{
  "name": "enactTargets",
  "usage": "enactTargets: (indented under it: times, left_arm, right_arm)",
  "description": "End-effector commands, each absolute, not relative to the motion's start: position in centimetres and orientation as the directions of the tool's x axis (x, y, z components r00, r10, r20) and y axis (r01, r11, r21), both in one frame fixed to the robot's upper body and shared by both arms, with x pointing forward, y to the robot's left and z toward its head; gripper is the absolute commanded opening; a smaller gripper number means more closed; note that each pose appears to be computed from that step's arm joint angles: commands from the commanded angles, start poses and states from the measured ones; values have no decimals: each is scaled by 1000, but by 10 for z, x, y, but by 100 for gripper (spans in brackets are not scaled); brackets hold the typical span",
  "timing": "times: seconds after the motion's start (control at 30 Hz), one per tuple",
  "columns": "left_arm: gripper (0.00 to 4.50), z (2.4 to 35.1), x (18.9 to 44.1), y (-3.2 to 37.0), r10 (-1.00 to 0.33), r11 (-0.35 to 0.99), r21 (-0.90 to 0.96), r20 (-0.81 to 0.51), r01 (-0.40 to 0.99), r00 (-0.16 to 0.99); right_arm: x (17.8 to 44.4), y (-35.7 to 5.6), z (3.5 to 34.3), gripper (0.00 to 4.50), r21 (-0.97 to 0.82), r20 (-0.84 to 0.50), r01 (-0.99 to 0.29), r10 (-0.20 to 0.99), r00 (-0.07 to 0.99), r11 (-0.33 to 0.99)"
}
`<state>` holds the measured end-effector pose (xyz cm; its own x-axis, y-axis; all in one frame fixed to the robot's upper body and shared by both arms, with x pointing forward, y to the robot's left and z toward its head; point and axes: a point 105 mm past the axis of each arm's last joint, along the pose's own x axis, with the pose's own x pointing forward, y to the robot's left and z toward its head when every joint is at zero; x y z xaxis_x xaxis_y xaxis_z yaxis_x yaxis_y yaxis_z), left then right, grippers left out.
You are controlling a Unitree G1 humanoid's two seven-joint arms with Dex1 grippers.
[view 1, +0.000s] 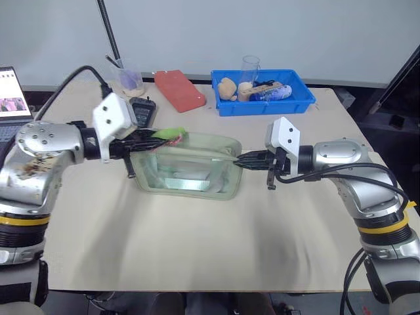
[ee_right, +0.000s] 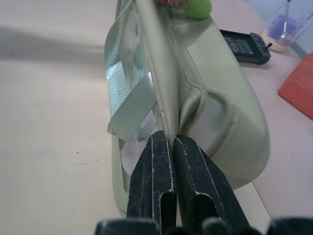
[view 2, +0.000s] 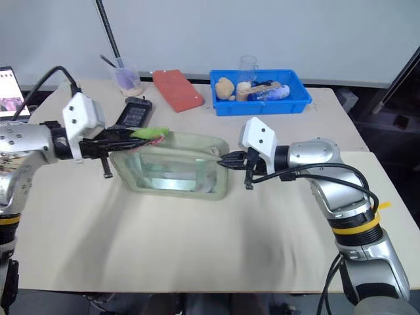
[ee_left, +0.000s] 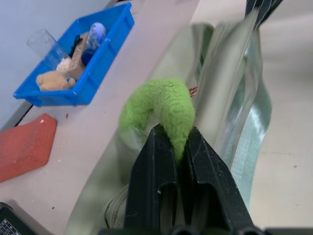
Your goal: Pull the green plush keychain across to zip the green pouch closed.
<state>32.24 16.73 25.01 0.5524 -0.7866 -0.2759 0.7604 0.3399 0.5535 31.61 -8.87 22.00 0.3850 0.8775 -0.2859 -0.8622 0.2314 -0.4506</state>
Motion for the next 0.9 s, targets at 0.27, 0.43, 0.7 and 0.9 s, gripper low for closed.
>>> enactTargets:
  times: [0.27,0.43,0.7,0.9]
  left_arm:
    - [445,274,321,192,-764,370,570,-262,733,589]
    - [445,266,314,225,-708,435,517,-310,737,635]
    - [445,235,314,241,-673,505,456,-324,733,665]
    - [281,225,318,232,-689,518,437,-295,735,662]
  right_arm:
    - [313,-92,232,0,-493,-253,-834,875,412,250]
    - [314,-92,232,0,-491,-255,-835,876,411,249]
    - [316,-88,233,0,-490,-256,-840,883,394,233]
    - [316,-87,235,0,-490,-260,-842,885,386,223]
